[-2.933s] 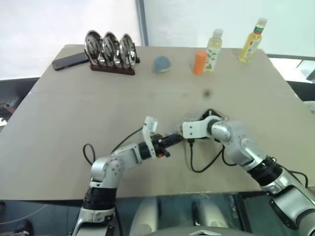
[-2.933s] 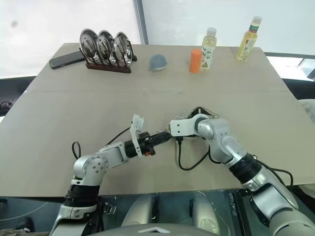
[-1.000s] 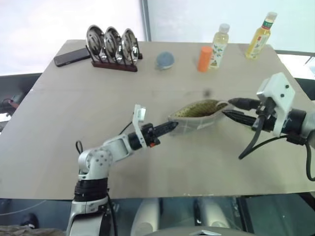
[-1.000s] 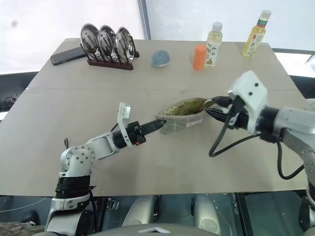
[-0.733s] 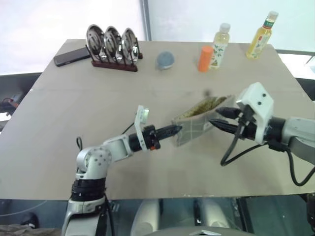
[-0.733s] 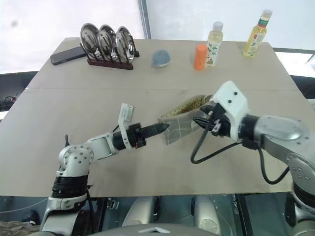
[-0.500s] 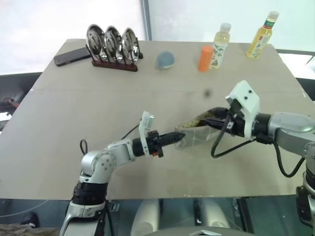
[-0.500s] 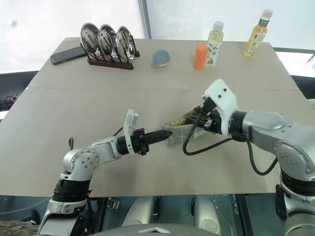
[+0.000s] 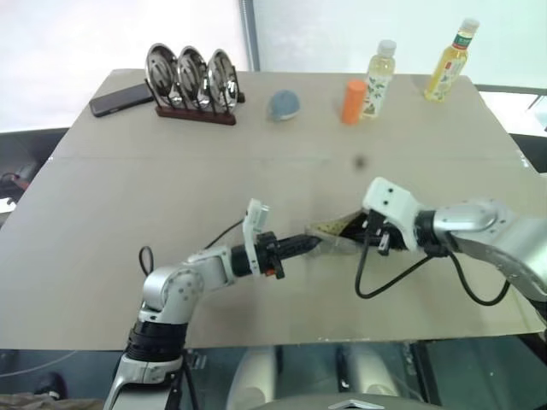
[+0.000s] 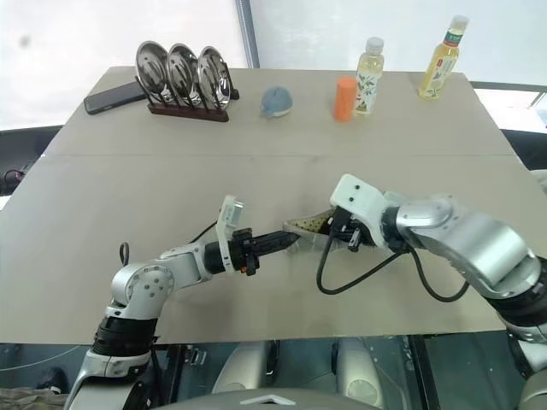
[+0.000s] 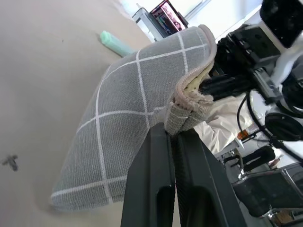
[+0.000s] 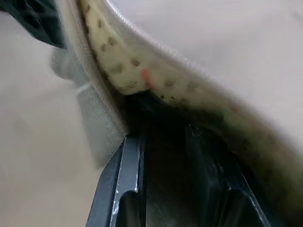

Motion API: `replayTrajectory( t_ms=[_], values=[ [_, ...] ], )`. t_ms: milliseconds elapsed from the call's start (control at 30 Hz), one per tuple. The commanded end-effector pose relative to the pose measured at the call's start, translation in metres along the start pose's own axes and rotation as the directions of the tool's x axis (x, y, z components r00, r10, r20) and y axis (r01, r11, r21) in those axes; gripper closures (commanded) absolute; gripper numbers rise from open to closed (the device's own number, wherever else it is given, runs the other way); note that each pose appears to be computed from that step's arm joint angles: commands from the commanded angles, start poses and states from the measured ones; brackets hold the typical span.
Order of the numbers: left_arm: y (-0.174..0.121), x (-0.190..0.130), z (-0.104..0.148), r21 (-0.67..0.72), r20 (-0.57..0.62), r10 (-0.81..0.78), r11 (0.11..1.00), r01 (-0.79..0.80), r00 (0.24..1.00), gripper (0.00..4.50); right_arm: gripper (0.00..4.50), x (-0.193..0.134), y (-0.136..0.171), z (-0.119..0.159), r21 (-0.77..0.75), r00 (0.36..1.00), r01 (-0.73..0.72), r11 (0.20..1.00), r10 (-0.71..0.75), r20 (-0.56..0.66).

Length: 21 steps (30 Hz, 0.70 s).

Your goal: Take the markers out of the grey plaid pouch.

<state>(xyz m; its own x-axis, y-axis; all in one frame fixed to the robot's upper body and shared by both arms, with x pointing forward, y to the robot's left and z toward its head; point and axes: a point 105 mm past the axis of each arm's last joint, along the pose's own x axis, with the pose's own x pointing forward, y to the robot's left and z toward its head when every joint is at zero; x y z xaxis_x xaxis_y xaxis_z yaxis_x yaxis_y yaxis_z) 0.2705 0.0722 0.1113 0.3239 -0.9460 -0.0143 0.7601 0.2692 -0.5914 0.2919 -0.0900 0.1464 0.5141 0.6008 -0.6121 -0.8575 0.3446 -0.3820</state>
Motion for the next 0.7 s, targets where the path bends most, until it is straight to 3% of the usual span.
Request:
replayTrajectory(
  t_ms=[33, 100, 267, 333, 467, 567, 667, 700],
  values=[
    [-0.005, 0.001, 0.008, -0.002, 0.037, -0.016, 1.000, 0.017, 0.999, 4.50, 3.23, 0.019, 0.005, -0.001, -0.270, 0.999, -0.029, 0.962, 0.034, 0.014],
    [-0.001, 0.002, 0.008, -0.050, 0.050, -0.006, 0.999, 0.009, 0.999, 4.50, 3.23, 0.028, 0.007, -0.004, -0.383, 0.999, -0.026, 0.924, 0.036, 0.018],
    [0.006, 0.002, 0.002, -0.140, 0.040, -0.003, 0.990, 0.008, 0.999, 4.50, 1.06, 0.047, 0.001, 0.007, -0.591, 0.995, 0.083, 0.802, -0.035, 0.092],
    [0.007, 0.004, 0.000, -0.165, 0.042, -0.005, 0.986, 0.012, 0.999, 4.50, 1.06, 0.058, 0.008, 0.001, -0.667, 0.999, 0.025, 0.745, 0.007, 0.046],
    [0.005, 0.009, -0.001, -0.171, 0.041, -0.016, 0.985, 0.023, 0.999, 4.50, 1.06, 0.084, 0.018, -0.024, -0.695, 0.994, -0.112, 0.710, 0.083, -0.075],
    [0.003, 0.012, -0.001, -0.163, 0.042, -0.024, 0.986, 0.031, 0.999, 4.50, 1.06, 0.100, 0.013, -0.043, -0.673, 0.982, -0.177, 0.718, 0.085, -0.168],
    [0.001, 0.014, -0.003, -0.153, 0.045, -0.027, 0.988, 0.034, 0.999, 4.50, 1.06, 0.116, 0.000, -0.047, -0.630, 0.983, -0.147, 0.762, 0.043, -0.177],
    [0.000, 0.014, -0.003, -0.150, 0.048, -0.027, 0.988, 0.034, 0.998, 4.50, 1.31, 0.119, -0.003, -0.048, -0.625, 0.984, -0.135, 0.769, 0.029, -0.176]
  ],
)
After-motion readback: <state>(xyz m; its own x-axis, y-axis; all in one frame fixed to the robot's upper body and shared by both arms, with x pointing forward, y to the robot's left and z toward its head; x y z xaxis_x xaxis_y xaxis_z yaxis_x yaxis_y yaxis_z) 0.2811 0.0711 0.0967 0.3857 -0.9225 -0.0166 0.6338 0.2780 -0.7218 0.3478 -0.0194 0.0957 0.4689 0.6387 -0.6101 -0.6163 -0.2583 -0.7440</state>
